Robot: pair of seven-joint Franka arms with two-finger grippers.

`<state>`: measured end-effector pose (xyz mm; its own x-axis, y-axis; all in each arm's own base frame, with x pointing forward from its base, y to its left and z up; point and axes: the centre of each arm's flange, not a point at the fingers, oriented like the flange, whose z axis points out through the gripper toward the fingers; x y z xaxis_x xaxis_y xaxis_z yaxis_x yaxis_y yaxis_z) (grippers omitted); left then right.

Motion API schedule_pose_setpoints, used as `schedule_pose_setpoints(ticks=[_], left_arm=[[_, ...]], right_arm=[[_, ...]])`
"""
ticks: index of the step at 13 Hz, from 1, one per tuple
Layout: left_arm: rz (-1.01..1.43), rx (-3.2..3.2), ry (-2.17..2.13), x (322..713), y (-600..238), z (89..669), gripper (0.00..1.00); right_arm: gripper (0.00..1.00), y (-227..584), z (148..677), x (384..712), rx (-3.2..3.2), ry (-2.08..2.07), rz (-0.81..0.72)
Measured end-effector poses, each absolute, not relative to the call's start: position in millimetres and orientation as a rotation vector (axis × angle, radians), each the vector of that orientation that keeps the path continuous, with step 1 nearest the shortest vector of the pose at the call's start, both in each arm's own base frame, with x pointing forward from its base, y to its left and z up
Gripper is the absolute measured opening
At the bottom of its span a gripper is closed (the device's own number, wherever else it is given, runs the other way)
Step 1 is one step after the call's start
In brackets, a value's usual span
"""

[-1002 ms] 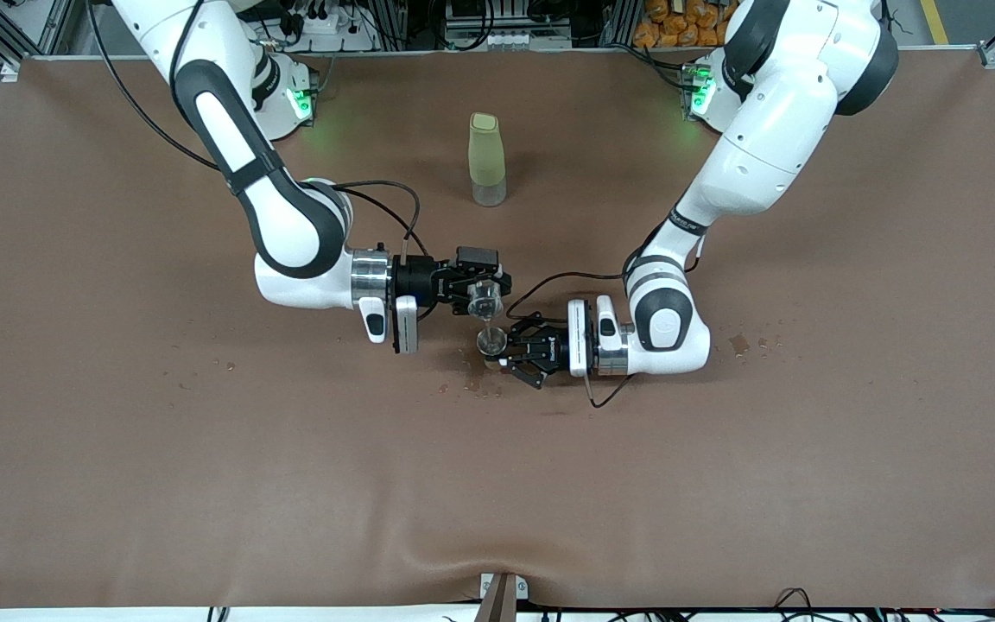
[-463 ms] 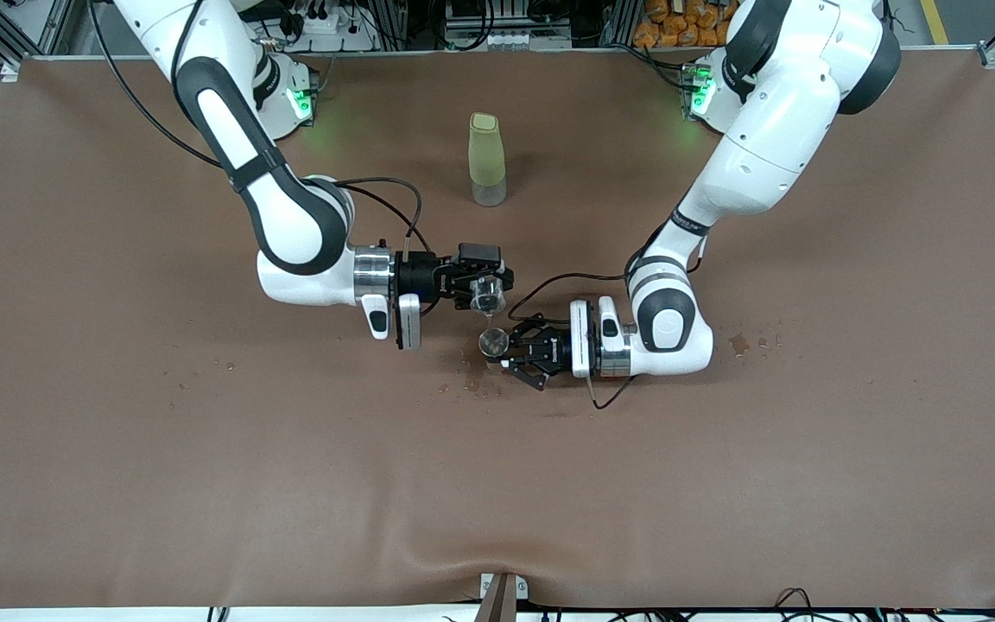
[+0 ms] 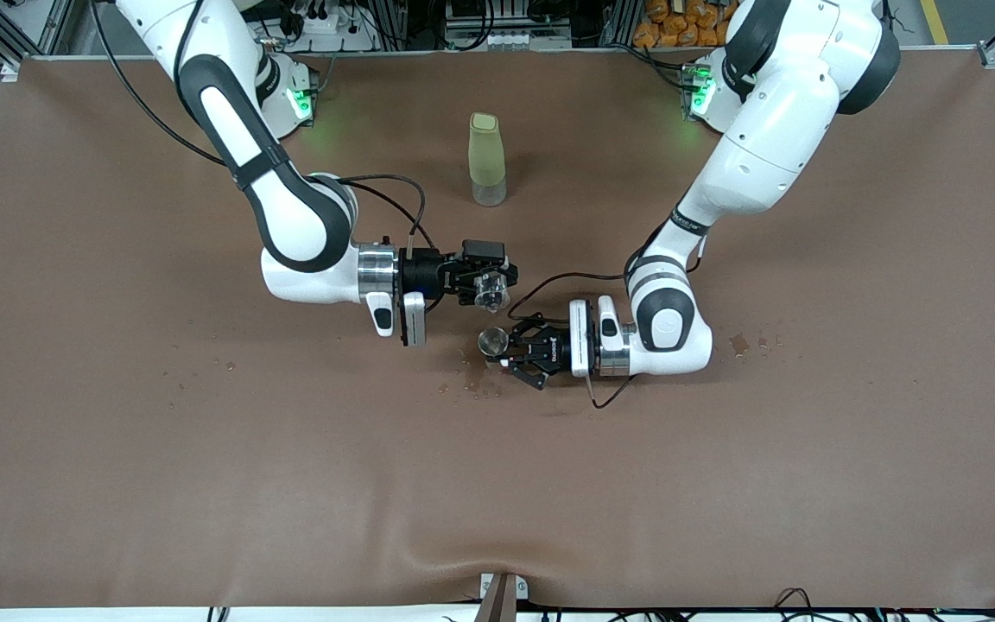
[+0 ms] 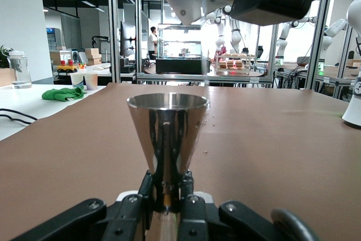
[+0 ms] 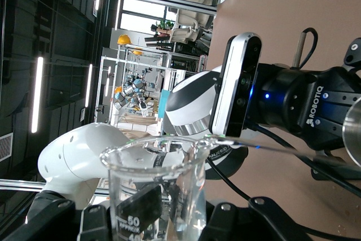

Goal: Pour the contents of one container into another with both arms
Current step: 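Hold the beaker tipped, pouring liquid into the jigger held by the left gripper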

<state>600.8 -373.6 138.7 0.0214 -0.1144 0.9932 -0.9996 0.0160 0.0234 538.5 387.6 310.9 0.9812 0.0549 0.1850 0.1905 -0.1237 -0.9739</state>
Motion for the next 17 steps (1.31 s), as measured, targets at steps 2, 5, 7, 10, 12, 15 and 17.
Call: schedule_pose_setpoints(ticks=[2,5,7,10,12,15,17], left_arm=[[1.123,1.292,-1.283,600.6,-372.9,138.1,0.21],[1.121,1.293,-1.283,600.1,-372.9,137.4,0.21],[1.121,1.293,-1.283,600.0,-372.9,137.4,0.21],[1.12,1.293,-1.283,599.8,-372.9,137.2,0.21],[1.119,1.292,-1.283,599.2,-373.4,137.0,0.21],[1.118,1.292,-1.283,598.9,-373.7,136.8,0.21],[1.118,1.292,-1.283,598.9,-373.7,136.8,0.21]], right_arm=[[0.15,387.5,310.9,538.6,-1.696,-0.174,-0.108],[0.15,387.2,311.6,539.4,-1.695,-0.162,-0.103],[0.15,385.8,312.0,540.8,-1.695,-0.153,-0.102],[0.15,386.0,318.0,545.0,-1.689,-0.137,-0.099],[0.15,386.1,318.7,545.6,-1.687,-0.127,-0.096],[0.15,385.7,319.0,546.6,-1.679,-0.097,-0.092],[0.15,385.8,319.8,547.5,-1.664,-0.069,-0.092]])
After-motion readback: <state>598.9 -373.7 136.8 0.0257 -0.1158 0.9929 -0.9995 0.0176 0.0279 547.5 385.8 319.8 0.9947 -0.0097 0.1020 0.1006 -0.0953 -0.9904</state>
